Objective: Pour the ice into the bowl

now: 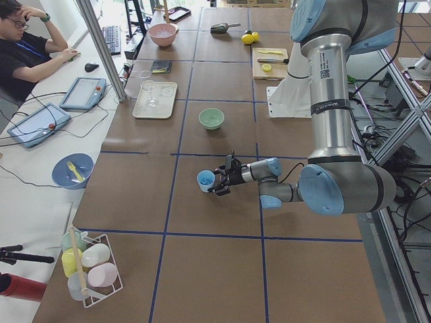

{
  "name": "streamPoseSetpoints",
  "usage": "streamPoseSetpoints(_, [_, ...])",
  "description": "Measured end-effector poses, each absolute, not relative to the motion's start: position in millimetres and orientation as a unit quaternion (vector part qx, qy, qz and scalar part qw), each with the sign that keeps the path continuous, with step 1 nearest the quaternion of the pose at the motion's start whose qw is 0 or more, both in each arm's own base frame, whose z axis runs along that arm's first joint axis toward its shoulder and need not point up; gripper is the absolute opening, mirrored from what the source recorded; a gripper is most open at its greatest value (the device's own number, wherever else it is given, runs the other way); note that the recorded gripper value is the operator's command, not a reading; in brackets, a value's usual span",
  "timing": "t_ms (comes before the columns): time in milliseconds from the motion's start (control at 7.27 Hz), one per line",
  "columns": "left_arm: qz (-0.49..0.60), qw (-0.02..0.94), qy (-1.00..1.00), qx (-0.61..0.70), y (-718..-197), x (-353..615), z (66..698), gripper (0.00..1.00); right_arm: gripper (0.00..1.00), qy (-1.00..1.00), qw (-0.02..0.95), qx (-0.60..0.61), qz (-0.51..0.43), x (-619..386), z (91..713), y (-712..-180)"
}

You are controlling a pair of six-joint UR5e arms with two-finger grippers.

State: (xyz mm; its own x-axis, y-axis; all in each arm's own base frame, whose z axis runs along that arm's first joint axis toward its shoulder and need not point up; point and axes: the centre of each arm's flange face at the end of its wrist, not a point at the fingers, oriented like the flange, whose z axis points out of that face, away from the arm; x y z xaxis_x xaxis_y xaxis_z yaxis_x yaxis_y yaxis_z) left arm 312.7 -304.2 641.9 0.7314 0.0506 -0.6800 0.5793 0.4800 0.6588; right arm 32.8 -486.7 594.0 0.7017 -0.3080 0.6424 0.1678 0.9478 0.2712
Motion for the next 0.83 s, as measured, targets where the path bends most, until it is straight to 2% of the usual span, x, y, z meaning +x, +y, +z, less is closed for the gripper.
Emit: streamPoseSetpoints(826, [-0.207, 0.786, 0.314, 0.491, -338.1, 313.5, 644.8, 0.97, 1.0, -0.363, 0.917, 0.098, -0.13, 32.7, 592.8, -488.7])
